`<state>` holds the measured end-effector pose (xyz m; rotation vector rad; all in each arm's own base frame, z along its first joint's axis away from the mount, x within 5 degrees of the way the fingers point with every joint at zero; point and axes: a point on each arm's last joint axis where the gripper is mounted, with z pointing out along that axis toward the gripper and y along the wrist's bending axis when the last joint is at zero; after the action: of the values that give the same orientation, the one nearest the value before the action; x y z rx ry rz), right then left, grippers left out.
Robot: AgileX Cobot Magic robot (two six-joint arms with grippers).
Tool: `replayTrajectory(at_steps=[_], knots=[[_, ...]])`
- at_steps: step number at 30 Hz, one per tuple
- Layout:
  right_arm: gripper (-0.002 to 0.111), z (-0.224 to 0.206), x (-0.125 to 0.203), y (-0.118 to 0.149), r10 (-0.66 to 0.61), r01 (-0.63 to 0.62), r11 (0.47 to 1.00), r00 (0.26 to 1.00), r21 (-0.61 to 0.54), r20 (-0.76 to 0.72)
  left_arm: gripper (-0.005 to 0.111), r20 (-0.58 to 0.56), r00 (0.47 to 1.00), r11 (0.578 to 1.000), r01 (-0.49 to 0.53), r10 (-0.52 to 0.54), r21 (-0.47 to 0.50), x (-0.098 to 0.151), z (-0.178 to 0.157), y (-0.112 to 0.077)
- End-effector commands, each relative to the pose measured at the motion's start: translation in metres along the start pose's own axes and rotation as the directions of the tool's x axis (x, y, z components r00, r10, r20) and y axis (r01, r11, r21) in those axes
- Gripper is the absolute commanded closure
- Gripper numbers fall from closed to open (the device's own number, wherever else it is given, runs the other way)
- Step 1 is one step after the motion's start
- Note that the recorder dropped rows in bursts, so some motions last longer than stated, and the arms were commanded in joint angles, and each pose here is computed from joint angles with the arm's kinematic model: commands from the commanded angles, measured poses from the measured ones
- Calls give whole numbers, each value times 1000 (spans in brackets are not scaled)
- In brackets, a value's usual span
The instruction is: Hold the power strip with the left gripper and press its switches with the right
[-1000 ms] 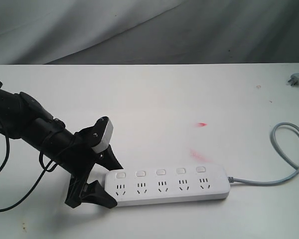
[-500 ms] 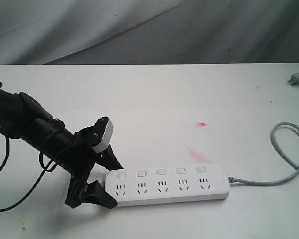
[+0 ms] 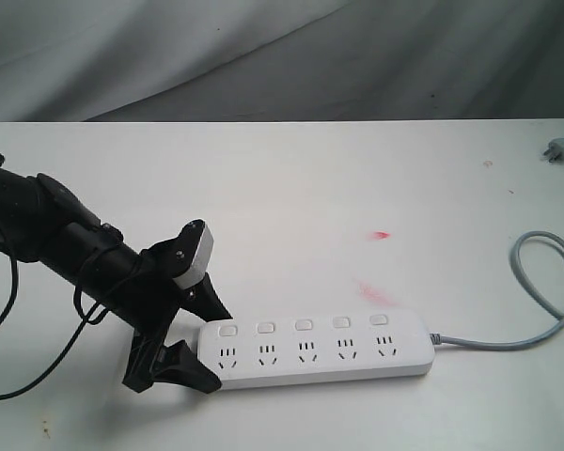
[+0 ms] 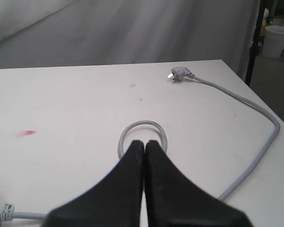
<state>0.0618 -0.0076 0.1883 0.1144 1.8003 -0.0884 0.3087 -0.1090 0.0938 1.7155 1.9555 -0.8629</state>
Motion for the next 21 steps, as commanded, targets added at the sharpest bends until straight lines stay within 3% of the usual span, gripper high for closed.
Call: replayTrajectory(at_steps=[1,21], knots=[[108,-4,2,0,-9,9,1000,1000,7,13,105,-3,1000,1000,-11,11,-2,-1,2,1],[108,-7,7,0,-7,7,1000,1000,4,-14,105,-3,1000,1000,-11,11,-2,-1,2,1]])
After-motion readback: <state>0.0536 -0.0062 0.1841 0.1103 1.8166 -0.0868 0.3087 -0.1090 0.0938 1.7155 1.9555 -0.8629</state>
